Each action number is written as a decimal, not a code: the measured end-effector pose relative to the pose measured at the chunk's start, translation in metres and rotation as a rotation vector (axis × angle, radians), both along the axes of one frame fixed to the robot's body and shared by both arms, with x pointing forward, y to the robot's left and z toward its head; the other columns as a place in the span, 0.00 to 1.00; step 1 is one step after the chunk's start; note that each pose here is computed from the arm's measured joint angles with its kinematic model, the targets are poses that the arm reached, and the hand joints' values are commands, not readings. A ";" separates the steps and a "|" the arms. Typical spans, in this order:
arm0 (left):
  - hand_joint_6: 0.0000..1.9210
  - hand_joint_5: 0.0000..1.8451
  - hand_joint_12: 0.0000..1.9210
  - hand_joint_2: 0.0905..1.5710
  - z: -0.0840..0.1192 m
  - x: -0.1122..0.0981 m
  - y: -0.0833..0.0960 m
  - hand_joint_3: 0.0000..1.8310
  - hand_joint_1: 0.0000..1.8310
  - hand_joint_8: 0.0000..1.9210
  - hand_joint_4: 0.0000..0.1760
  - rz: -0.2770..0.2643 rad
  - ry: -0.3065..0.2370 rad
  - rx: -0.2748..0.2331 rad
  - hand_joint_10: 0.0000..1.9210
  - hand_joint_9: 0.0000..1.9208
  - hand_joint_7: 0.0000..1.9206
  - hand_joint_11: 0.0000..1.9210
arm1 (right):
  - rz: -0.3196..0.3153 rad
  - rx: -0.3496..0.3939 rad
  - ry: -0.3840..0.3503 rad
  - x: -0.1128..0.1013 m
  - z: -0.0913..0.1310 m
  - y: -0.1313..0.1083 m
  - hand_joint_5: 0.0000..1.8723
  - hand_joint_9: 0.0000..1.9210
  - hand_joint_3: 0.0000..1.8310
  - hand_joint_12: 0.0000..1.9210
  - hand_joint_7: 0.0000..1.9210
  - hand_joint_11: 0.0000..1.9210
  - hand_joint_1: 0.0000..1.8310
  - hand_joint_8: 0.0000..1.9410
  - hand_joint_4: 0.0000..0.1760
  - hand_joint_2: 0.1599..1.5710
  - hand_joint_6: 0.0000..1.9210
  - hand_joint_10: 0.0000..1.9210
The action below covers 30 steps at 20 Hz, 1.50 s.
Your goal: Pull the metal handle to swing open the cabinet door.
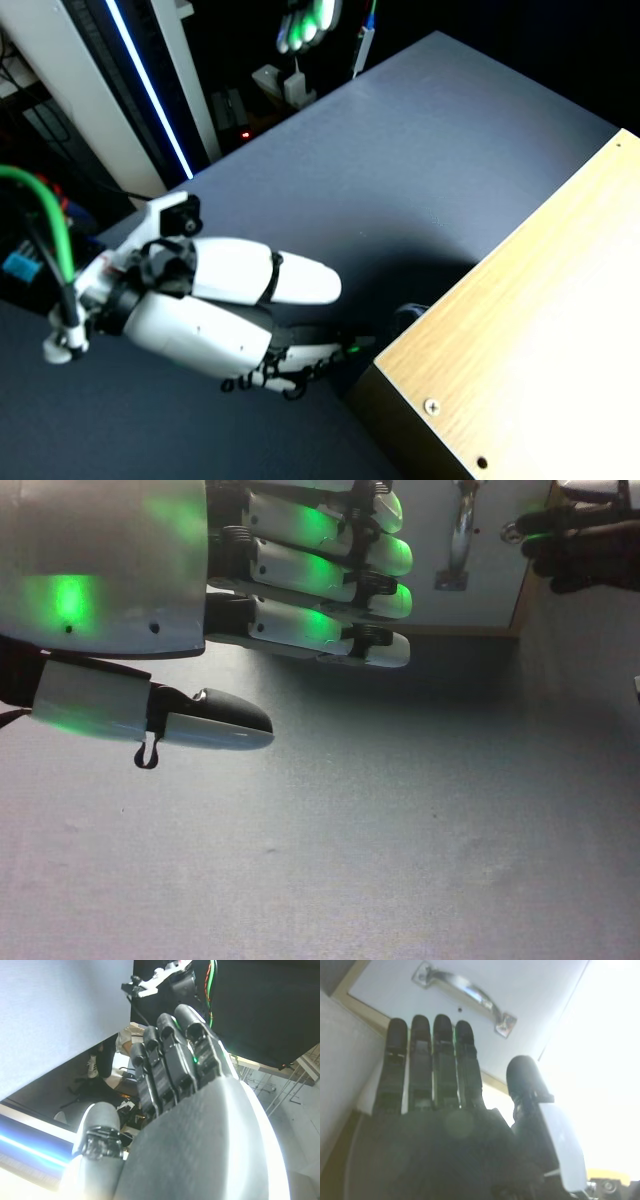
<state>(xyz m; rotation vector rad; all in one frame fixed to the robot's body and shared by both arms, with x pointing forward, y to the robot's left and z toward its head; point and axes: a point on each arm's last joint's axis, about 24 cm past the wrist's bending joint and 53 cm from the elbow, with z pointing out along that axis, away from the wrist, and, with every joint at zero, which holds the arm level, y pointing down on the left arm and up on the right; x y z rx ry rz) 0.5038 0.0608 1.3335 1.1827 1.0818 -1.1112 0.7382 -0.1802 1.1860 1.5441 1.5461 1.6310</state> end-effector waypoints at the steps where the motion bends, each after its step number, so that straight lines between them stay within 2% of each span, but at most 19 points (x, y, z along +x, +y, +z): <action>1: 0.00 0.26 0.38 0.94 0.000 0.000 0.000 0.00 0.00 0.00 0.00 -0.001 0.000 0.000 0.00 0.22 0.25 0.04 | -0.008 0.006 -0.014 0.003 0.003 -0.001 0.25 0.20 0.00 0.50 0.23 0.00 0.00 0.00 0.00 0.97 0.00 0.00; 11: 0.00 0.25 0.40 0.95 0.000 0.000 0.000 0.00 0.00 0.00 0.00 0.000 0.000 0.000 0.00 0.20 0.23 0.03 | 0.011 0.017 -0.019 0.006 0.001 0.017 0.25 0.20 0.00 0.50 0.22 0.00 0.00 0.00 0.00 0.97 0.00 0.00; 18: 0.00 0.26 0.38 0.96 0.000 0.000 0.000 0.00 0.00 0.00 0.00 0.000 0.000 0.000 0.00 0.21 0.24 0.03 | 0.044 -0.018 -0.034 0.000 0.000 0.028 0.25 0.20 0.00 0.50 0.22 0.00 0.00 0.00 0.00 0.97 0.00 0.00; 24: 0.00 0.25 0.38 0.94 0.000 0.000 0.000 0.00 0.00 0.00 0.00 0.000 0.000 0.000 0.00 0.20 0.23 0.03 | 0.039 -0.016 -0.046 0.002 0.002 0.028 0.25 0.20 0.00 0.50 0.23 0.00 0.00 0.00 0.00 0.98 0.00 0.00; 30: 0.01 0.26 0.39 0.94 0.000 0.000 0.000 0.00 0.00 0.00 0.00 0.000 0.000 0.000 0.00 0.22 0.24 0.04 | 0.049 -0.018 -0.059 0.006 0.001 0.038 0.25 0.20 0.00 0.51 0.23 0.00 0.00 0.00 0.00 0.97 0.00 0.00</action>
